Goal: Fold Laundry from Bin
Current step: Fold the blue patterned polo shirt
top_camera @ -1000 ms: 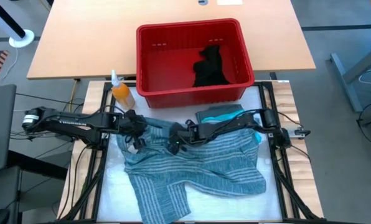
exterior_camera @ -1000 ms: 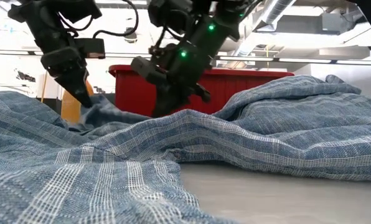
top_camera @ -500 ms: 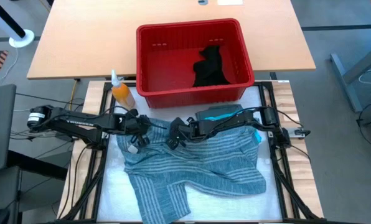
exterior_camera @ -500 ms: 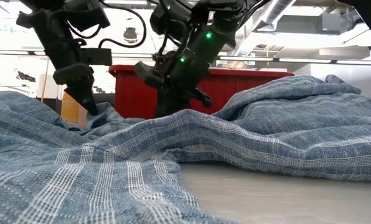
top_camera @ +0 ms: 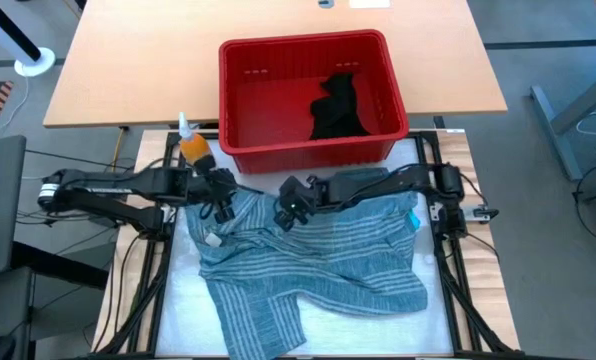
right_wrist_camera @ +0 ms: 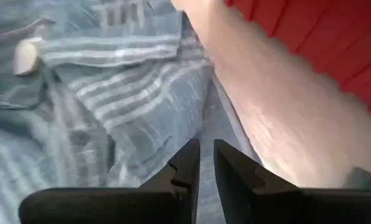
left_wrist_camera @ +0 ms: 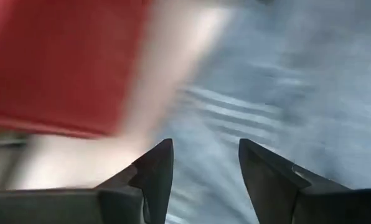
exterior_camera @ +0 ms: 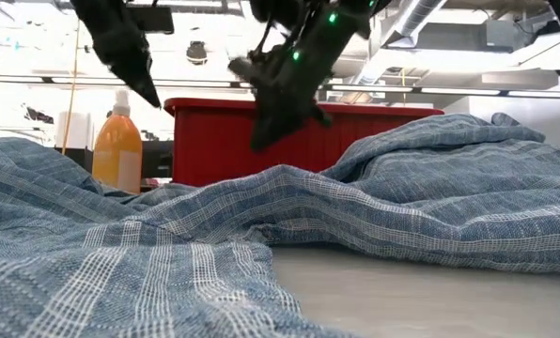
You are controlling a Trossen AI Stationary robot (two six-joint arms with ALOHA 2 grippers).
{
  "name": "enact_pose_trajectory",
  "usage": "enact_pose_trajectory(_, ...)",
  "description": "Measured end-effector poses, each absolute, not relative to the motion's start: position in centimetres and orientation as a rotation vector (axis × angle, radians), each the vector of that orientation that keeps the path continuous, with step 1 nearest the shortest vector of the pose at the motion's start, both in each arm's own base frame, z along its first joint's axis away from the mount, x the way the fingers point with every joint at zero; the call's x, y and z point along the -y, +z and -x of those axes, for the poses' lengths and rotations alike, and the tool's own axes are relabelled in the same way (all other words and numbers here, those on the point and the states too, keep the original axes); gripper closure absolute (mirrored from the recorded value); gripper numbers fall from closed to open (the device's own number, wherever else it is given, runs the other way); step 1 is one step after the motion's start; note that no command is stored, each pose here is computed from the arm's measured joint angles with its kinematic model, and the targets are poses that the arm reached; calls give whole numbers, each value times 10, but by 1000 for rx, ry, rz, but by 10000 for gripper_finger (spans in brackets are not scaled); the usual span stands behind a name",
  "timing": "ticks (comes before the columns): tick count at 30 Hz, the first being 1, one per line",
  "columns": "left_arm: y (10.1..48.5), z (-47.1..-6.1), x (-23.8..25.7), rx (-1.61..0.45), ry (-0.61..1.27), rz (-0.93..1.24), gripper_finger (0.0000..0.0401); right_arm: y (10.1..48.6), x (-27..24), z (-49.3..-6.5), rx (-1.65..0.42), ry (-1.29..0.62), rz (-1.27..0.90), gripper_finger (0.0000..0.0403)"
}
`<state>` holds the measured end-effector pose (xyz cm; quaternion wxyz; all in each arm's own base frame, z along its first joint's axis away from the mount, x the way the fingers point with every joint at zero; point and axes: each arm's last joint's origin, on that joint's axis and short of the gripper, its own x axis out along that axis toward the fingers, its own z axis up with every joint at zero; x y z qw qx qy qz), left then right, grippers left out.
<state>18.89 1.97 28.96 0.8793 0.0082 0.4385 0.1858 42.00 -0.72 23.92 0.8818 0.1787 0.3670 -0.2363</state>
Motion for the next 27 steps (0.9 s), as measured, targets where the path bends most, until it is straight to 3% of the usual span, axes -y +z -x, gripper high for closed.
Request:
enact_pose_trajectory(5, 299, -183, 0, -883, -11, 190, 228, 277, -25, -391, -829, -307, -374, 326)
enact_pose_trajectory(12, 310, -170, 51, -815, -351, 97, 228, 329, -109, -329, -849, -48, -266, 325)
enact_pose_trajectory(20, 293, -154, 126, -835, -616, -298, 228, 322, -203, -276, -931, 38, -311, 325)
enact_pose_trajectory(27, 256, -158, 166, -920, -690, -656, 228, 295, -257, -241, -1089, 47, -331, 325)
